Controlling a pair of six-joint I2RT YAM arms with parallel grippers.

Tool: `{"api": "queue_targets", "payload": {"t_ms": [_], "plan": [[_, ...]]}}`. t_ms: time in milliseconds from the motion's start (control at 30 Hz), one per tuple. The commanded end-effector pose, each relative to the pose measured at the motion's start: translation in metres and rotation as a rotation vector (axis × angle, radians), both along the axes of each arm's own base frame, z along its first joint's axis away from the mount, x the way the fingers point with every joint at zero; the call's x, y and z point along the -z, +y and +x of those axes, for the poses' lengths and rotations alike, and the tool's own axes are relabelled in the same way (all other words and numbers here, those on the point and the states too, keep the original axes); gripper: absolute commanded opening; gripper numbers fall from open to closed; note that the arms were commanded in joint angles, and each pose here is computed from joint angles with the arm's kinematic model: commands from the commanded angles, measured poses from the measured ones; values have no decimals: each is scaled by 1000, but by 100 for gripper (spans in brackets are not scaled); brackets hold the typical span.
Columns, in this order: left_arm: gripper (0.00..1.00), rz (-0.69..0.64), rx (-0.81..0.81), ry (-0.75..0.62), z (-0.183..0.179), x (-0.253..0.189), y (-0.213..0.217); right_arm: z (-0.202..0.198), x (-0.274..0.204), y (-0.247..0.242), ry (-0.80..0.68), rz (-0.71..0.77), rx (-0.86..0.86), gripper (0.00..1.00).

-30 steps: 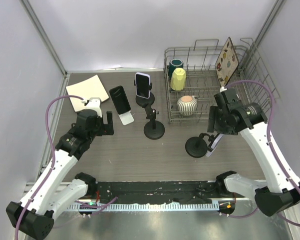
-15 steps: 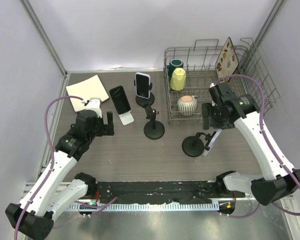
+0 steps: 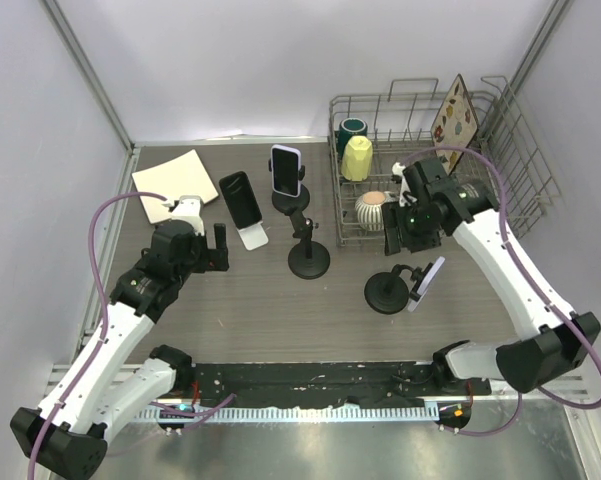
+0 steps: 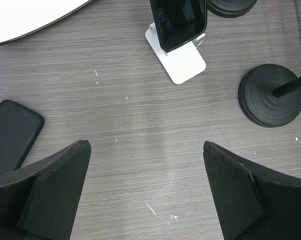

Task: Remove the phone from the phone stand

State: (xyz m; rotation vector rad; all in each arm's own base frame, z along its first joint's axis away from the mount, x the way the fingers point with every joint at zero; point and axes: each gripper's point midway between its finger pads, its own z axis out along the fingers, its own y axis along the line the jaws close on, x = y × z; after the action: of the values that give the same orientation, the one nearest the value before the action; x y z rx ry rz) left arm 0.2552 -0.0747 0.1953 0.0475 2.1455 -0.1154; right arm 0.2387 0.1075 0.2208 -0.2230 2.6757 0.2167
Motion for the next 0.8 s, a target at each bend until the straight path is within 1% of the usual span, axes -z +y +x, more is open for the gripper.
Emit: {"api": "queue_targets", "payload": {"t_ms": [0, 300, 500, 600, 700, 767], "plan": [[100, -20, 31, -54, 4, -17, -6, -10, 16, 8, 66, 9, -68, 62], [100, -20, 35, -57, 3, -17, -7, -10, 40, 7, 141, -25, -35, 60], [100, -22, 35, -61, 3, -18, -7, -25, 57, 5, 217, -46, -22, 54], [100, -22, 38, -56, 3, -16, -8, -31, 61, 6, 226, -56, -34, 51], [100, -22, 41, -56, 3, -16, -8, -34, 59, 4, 216, -69, -29, 43], [100, -20, 37, -58, 3, -17, -7, -34, 55, 5, 208, -66, -27, 35]]}}
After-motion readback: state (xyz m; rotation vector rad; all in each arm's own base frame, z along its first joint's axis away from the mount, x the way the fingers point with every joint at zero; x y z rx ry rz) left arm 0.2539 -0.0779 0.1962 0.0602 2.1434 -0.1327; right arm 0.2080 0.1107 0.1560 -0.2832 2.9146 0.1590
